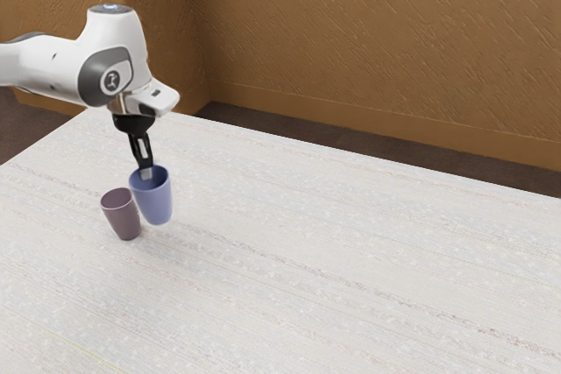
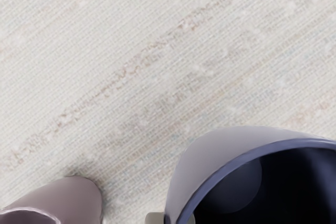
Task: Place the right cup onto the left cup
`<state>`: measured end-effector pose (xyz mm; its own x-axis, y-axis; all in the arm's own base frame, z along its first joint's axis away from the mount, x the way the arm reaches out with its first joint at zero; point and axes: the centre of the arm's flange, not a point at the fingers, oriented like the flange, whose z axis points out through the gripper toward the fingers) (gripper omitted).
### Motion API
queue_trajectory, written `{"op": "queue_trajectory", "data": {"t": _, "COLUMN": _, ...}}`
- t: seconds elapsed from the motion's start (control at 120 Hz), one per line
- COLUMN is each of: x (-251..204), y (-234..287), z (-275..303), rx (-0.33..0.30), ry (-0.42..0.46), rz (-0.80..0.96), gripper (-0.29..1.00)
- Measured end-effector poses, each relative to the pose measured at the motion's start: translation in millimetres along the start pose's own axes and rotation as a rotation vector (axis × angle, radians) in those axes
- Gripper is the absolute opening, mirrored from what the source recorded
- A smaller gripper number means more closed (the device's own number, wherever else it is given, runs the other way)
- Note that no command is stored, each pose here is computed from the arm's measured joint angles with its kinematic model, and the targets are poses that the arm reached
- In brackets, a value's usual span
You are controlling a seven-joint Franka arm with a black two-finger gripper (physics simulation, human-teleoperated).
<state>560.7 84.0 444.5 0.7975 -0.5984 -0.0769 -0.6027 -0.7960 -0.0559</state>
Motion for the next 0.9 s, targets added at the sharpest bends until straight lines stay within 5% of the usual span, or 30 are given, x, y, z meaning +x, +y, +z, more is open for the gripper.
{"op": "queue_trajectory", "data": {"t": 0.217, "x": -45, "y": -37, "z": 1, "rx": 0.003, "ry": -0.030, "rz": -0.086, "gripper": -0.08}}
{"op": "queue_trajectory", "data": {"t": 0.9, "x": -89, "y": -93, "z": -14, "rx": 0.061, "ry": -0.102, "rz": -0.122, "gripper": -0.08}}
